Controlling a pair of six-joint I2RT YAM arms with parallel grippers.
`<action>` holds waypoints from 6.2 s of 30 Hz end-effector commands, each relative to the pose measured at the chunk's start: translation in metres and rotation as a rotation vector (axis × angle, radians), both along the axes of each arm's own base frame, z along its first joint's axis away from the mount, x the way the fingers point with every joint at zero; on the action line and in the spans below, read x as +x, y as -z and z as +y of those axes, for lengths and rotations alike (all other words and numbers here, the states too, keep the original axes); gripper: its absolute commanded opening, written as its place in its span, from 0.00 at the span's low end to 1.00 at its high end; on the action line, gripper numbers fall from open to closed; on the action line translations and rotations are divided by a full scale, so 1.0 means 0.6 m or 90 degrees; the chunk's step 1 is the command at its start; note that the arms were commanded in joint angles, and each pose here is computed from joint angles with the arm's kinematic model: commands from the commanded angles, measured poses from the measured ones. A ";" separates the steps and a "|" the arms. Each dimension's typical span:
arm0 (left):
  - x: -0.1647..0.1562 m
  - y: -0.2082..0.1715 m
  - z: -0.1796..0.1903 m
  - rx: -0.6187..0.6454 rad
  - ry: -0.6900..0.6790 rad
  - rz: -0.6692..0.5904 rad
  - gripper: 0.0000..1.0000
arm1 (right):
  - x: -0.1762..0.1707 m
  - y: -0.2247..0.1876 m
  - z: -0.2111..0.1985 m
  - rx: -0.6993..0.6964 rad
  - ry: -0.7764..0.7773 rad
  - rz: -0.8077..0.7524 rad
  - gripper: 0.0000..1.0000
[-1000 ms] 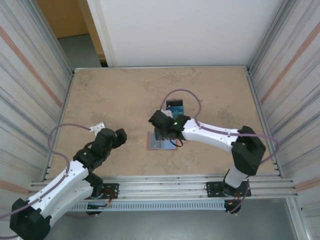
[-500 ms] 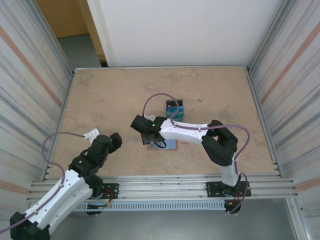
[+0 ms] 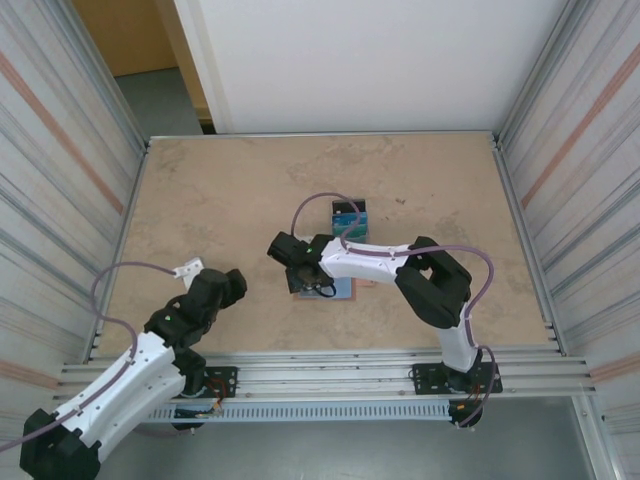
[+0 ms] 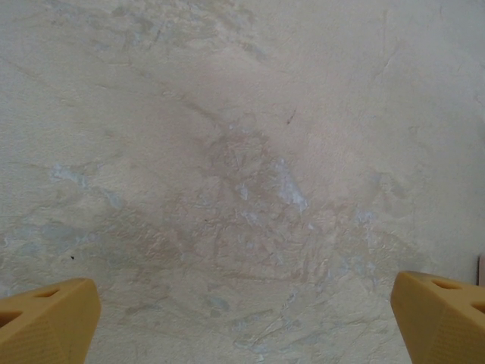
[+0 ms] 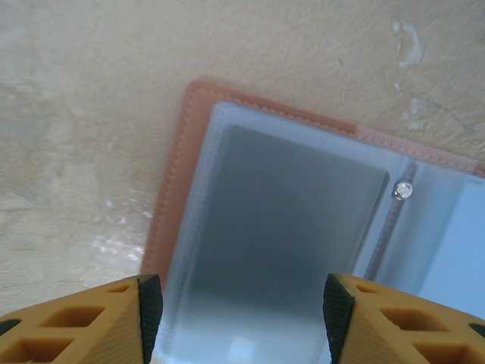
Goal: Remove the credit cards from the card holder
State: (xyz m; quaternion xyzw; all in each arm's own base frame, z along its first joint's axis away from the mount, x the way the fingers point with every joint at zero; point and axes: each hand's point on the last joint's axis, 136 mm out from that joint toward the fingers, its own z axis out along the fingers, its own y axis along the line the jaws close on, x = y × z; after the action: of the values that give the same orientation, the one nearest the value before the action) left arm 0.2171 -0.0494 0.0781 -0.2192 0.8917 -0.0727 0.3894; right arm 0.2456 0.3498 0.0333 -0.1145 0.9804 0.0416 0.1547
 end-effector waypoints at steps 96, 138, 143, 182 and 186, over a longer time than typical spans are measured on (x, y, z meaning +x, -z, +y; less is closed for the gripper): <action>0.016 0.068 -0.293 0.083 0.328 0.141 0.99 | -0.038 -0.096 -0.111 0.362 0.035 0.073 0.22; -0.008 0.116 -0.256 0.165 0.325 0.234 0.99 | -0.043 0.007 -0.071 0.355 0.013 0.165 0.21; -0.011 0.121 -0.252 0.189 0.324 0.249 0.99 | -0.045 0.002 -0.065 0.415 0.009 0.178 0.21; -0.012 0.113 -0.238 0.229 0.306 0.274 0.99 | -0.049 -0.013 -0.093 0.503 0.038 0.180 0.00; -0.013 0.113 -0.234 0.232 0.303 0.276 0.99 | -0.047 -0.014 -0.111 0.490 0.051 0.168 0.00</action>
State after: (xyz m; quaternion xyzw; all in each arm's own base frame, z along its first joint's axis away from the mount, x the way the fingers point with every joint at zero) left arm 0.2239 -0.2071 0.0226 0.0425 0.9729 0.0083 0.2272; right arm 0.2174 0.2924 0.0386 -0.0077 0.9051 0.4218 0.0524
